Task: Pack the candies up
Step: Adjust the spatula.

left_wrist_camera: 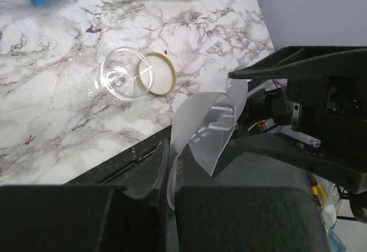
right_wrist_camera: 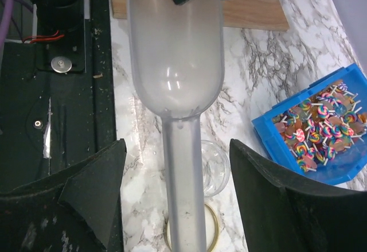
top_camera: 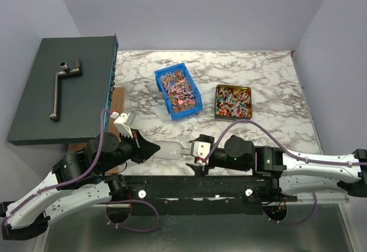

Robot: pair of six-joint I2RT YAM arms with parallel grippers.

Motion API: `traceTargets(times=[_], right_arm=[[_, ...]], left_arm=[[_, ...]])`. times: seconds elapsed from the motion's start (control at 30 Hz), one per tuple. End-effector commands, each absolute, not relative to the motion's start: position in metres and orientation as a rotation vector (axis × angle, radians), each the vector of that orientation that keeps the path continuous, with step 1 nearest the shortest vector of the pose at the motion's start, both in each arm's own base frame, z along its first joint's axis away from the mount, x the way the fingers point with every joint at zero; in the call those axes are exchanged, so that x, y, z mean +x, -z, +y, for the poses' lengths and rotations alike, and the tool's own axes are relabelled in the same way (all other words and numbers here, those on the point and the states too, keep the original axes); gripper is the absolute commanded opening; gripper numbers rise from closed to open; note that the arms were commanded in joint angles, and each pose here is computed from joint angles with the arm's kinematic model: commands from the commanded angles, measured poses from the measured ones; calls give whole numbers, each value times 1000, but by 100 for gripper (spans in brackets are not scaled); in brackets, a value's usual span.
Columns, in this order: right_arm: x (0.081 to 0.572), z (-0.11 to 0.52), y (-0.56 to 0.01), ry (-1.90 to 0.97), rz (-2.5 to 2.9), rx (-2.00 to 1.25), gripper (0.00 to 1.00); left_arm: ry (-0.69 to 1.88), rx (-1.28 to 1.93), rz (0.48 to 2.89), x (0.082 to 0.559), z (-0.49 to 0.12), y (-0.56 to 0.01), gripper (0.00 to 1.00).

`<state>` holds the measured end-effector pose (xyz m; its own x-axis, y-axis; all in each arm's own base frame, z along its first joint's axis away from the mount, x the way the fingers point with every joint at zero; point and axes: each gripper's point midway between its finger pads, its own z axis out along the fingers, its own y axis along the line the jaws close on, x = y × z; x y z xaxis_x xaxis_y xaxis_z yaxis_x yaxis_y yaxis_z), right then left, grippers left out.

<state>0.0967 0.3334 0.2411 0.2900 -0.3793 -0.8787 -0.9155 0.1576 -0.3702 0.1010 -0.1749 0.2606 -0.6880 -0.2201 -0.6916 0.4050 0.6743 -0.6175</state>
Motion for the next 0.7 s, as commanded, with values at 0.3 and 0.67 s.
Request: traceTargets(times=[0.3, 0.67], right_arm=[[90, 342, -256, -598, 1145, -1328, 70], [87, 346, -255, -614, 1127, -1318, 62]], left_arm=[[1129, 129, 2089, 87, -175, -281, 0], [1204, 159, 2094, 78, -182, -284, 0]])
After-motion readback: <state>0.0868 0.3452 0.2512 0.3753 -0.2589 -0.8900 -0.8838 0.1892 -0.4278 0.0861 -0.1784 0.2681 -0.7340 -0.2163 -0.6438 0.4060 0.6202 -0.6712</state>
